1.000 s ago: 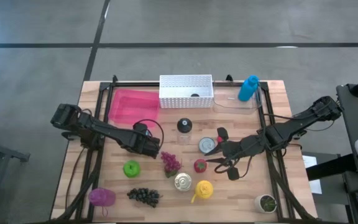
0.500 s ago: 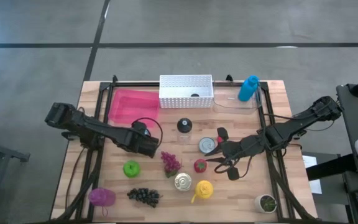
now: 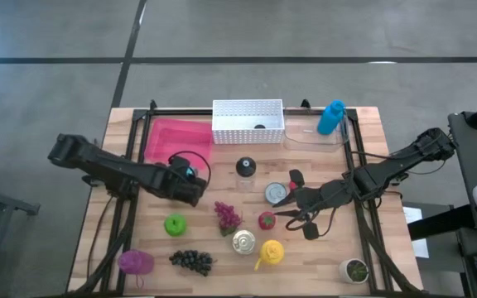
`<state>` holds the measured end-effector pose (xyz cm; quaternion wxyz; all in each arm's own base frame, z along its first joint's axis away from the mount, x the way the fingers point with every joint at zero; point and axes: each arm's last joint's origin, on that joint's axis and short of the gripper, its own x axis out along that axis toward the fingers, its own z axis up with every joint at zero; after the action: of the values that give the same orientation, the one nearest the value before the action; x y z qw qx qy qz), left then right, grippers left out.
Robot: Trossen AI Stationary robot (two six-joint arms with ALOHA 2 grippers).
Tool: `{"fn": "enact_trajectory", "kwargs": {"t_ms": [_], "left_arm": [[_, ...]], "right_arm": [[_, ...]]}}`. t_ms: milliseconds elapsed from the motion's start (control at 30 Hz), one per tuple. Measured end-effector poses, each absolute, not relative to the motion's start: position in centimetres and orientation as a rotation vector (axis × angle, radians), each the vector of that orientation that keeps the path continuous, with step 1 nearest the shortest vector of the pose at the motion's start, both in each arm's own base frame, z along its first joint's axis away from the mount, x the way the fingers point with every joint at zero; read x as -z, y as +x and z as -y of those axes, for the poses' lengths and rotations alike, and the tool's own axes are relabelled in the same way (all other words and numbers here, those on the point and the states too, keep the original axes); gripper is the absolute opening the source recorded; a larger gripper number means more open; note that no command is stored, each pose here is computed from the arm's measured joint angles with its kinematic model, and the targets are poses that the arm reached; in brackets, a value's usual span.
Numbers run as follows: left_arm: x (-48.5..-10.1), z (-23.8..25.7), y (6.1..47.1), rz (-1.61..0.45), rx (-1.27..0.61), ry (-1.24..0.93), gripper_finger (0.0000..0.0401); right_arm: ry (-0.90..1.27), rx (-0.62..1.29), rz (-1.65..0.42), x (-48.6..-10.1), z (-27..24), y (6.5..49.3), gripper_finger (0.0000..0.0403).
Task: Pick & Place Food Item
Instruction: Put the yellow tuna can into the pink bin
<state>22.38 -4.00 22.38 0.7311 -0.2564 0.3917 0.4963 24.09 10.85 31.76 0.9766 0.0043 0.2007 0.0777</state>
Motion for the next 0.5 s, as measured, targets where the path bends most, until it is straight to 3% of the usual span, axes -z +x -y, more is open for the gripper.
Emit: {"fn": "enact_trajectory", "kwargs": {"t_ms": [333, 500], "left_arm": [[-24.9, 1.1, 20.2, -0.821, -1.241, -0.45, 0.0167], [-25.1, -2.1, 19.9, -0.843, -1.345, -0.38, 0.0148]], "right_arm": [[0.009, -0.156, -0.405, -31.8, -10.8, 24.1, 0.0076], [0.009, -0.157, -0.405, -31.8, -10.8, 24.1, 0.0068]]}}
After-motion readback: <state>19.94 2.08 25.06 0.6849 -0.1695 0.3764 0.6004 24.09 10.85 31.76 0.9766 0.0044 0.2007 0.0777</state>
